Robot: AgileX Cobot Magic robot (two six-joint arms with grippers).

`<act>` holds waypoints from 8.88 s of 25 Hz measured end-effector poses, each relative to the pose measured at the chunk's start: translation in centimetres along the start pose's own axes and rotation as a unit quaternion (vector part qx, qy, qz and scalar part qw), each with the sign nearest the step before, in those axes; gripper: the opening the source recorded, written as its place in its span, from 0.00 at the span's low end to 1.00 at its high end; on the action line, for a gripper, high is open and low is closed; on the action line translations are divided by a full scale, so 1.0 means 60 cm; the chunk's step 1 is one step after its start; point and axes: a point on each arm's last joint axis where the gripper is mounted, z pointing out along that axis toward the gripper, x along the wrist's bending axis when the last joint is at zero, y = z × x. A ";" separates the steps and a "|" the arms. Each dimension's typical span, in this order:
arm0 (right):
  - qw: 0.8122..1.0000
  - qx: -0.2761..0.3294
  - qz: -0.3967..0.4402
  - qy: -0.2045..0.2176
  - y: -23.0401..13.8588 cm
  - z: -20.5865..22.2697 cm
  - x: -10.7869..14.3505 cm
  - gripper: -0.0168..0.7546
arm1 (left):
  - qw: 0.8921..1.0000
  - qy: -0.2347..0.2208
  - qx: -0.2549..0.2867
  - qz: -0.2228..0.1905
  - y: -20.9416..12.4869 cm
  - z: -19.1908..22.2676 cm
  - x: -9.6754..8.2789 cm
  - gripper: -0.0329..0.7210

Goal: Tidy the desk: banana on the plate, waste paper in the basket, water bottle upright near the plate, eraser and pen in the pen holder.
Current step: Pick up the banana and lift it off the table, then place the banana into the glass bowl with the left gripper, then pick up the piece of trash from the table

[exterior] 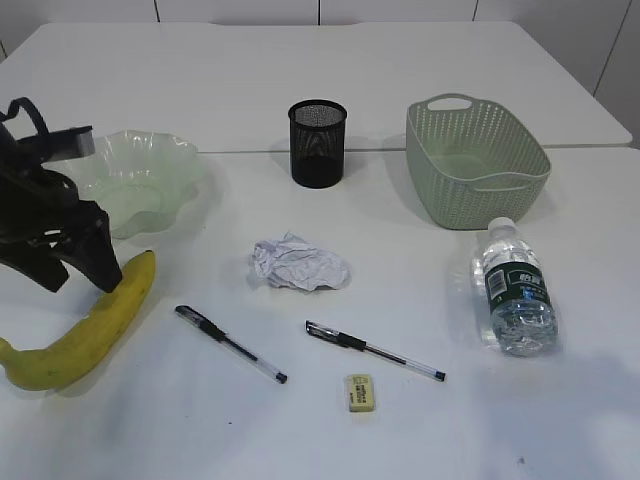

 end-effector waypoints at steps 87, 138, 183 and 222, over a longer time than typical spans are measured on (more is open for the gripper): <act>1.000 -0.018 0.000 0.003 0.006 0.000 0.001 0.69 | 0.994 0.025 0.105 0.026 -0.001 0.117 0.022 0.53; 0.999 -0.035 -0.008 -0.011 0.011 0.000 -0.003 0.69 | 0.927 0.188 -0.293 0.142 0.236 -0.105 0.008 0.39; 0.999 -0.036 -0.007 -0.007 0.011 0.000 -0.002 0.69 | 0.961 0.158 -0.214 0.081 0.245 0.072 0.109 0.70; 0.989 -0.053 -0.032 0.132 0.074 0.080 0.060 0.69 | 0.952 0.184 -0.224 0.096 0.217 -0.161 0.035 0.69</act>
